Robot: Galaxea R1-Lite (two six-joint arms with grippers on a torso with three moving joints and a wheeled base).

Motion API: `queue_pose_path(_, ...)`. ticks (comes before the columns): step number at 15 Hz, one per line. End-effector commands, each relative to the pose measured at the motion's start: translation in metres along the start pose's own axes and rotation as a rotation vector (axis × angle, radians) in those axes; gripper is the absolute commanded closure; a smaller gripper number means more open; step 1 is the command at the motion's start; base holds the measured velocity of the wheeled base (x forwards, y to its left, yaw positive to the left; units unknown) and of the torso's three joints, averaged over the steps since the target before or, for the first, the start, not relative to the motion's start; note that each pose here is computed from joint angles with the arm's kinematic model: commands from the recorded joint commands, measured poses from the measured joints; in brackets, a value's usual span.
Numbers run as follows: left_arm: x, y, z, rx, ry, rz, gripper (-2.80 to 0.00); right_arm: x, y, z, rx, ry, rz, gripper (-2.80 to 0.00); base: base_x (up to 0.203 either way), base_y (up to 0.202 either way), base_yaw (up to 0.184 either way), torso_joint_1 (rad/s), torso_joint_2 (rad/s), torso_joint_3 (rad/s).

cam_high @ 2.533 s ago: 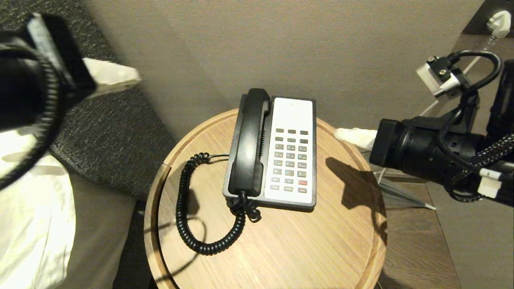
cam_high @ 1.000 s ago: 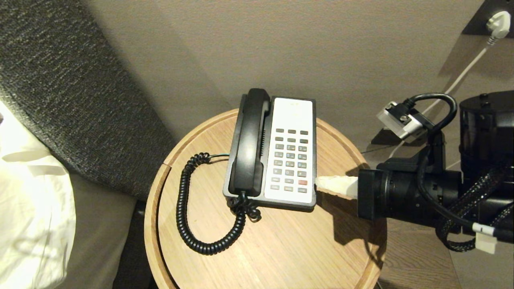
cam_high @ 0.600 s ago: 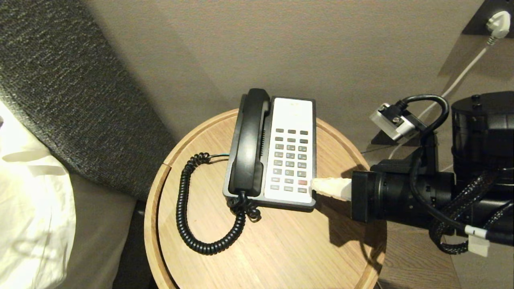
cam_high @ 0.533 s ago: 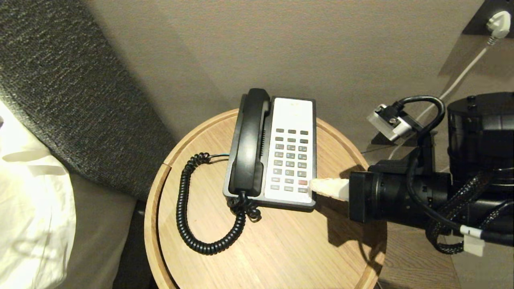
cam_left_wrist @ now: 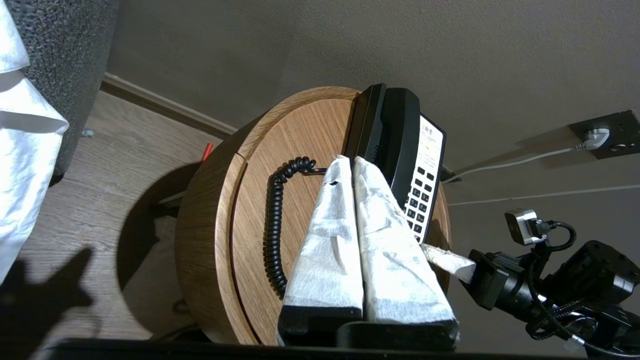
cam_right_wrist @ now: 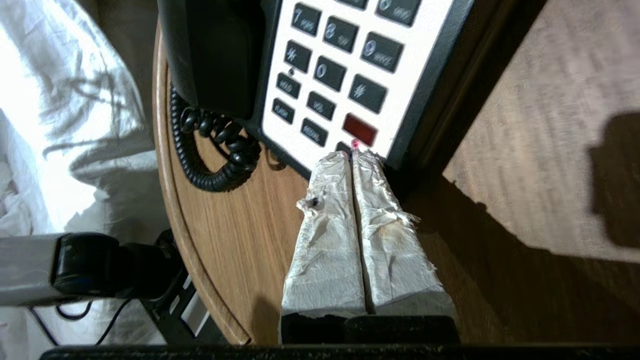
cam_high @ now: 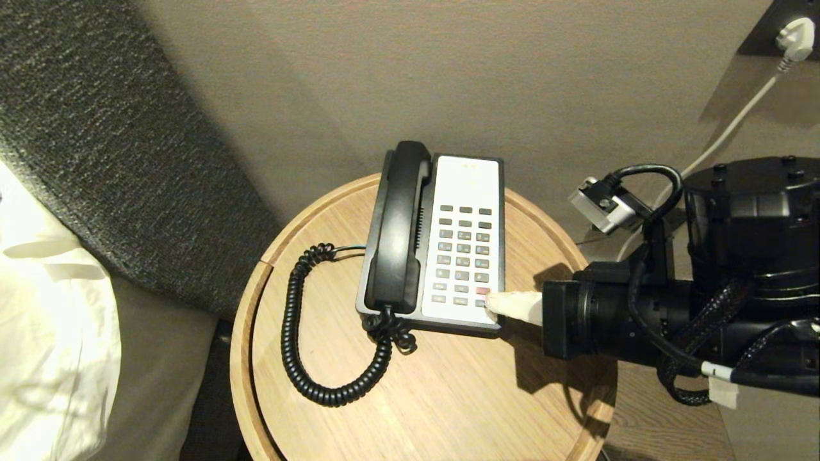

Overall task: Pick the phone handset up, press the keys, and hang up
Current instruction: End the call using the dial pad

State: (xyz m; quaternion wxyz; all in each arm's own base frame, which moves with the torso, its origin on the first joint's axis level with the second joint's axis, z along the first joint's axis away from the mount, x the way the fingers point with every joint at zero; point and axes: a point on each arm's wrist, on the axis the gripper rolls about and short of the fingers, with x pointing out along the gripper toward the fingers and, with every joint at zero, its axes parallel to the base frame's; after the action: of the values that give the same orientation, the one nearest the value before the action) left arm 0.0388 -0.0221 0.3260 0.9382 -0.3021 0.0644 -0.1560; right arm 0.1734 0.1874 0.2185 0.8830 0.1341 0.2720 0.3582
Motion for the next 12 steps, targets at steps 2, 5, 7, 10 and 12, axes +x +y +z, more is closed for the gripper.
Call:
queue_pose_path(2, 0.0000, 0.0008, -0.0010, -0.002, 0.001, 0.004, 0.00, 0.0026, -0.0003, -0.0011, 0.004, 0.011, 0.007, 0.00, 0.000, 0.000, 0.000, 0.000, 0.00, 0.000)
queue_pose_path(5, 0.0000, 0.0008, -0.0010, -0.002, 0.001, 0.004, 0.00, 0.0044, -0.0008, -0.0019, 0.001, 0.016, 0.003, 0.00, 0.000, 0.000, 0.000, 0.000, 0.00, 0.000)
queue_pose_path(7, -0.0005, 0.0010, -0.0009, -0.003, 0.000, 0.003, 0.00, 0.0049, -0.0013, -0.0028, -0.002, 0.019, 0.002, 0.00, 0.000, 0.000, 0.000, 0.000, 0.00, 0.000)
queue_pose_path(10, -0.0010, 0.0011, -0.0007, -0.003, -0.001, 0.002, 0.00, 0.0076, -0.0019, -0.0036, -0.006, 0.024, -0.006, 0.00, 0.000, 0.000, 0.000, 0.000, 0.00, 0.000)
queue_pose_path(12, -0.0011, 0.0011, -0.0007, -0.003, -0.001, 0.002, 0.00, 0.0090, -0.0024, -0.0044, -0.009, 0.028, -0.008, 0.00, 0.000, 0.000, 0.000, 0.000, 0.00, 0.000)
